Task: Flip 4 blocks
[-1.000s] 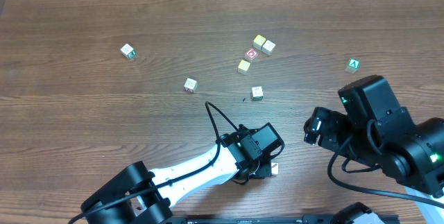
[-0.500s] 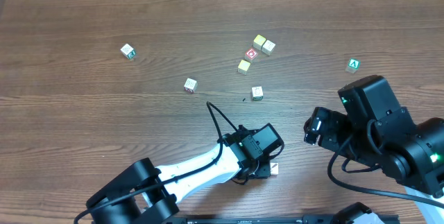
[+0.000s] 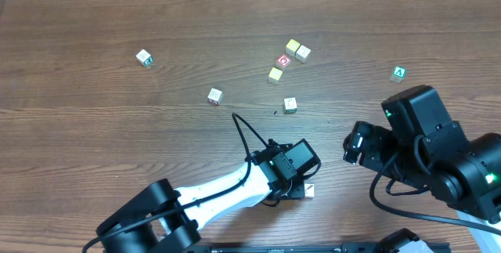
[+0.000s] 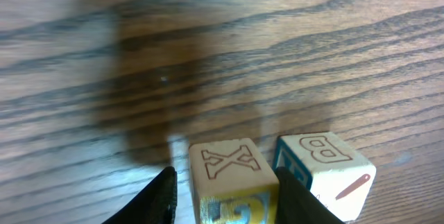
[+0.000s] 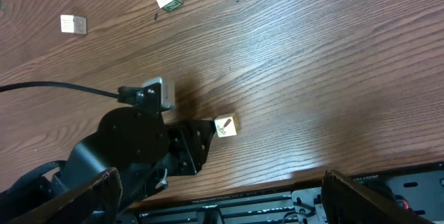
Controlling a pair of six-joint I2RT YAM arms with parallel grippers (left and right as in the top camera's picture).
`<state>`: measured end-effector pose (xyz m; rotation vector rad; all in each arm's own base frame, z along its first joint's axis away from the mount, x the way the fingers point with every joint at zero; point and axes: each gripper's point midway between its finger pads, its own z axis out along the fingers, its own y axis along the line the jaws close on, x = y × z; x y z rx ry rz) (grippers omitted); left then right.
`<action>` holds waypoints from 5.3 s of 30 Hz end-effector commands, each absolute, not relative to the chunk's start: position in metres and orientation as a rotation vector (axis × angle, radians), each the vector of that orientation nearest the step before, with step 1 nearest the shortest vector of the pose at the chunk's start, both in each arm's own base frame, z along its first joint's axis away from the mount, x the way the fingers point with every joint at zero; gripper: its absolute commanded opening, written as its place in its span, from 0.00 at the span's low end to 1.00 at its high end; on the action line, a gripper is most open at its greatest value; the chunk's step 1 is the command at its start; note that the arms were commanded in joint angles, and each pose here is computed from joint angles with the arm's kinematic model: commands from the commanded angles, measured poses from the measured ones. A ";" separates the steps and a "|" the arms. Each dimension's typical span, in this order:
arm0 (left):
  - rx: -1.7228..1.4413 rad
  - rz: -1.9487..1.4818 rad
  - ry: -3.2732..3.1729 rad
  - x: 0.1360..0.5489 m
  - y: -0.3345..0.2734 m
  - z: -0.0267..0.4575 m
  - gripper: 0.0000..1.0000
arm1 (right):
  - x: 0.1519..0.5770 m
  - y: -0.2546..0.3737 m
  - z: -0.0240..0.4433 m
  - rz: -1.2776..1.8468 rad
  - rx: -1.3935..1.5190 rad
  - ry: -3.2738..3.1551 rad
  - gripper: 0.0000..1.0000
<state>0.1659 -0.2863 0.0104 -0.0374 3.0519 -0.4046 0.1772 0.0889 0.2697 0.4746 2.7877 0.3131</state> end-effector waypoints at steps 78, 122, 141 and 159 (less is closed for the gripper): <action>-0.193 -0.422 3.116 0.167 -0.274 0.009 0.04 | 0.175 0.084 0.278 0.308 0.467 2.761 0.93; -0.619 -0.429 3.107 0.166 -0.275 0.009 0.04 | 0.174 0.084 0.278 0.306 0.467 2.764 0.93; -0.050 -0.209 2.940 0.260 -0.195 0.028 0.56 | 0.175 0.081 0.278 0.279 0.434 2.762 0.96; 0.550 -0.073 2.480 0.388 -0.131 0.069 0.96 | 0.179 0.084 0.278 0.283 0.400 2.755 1.00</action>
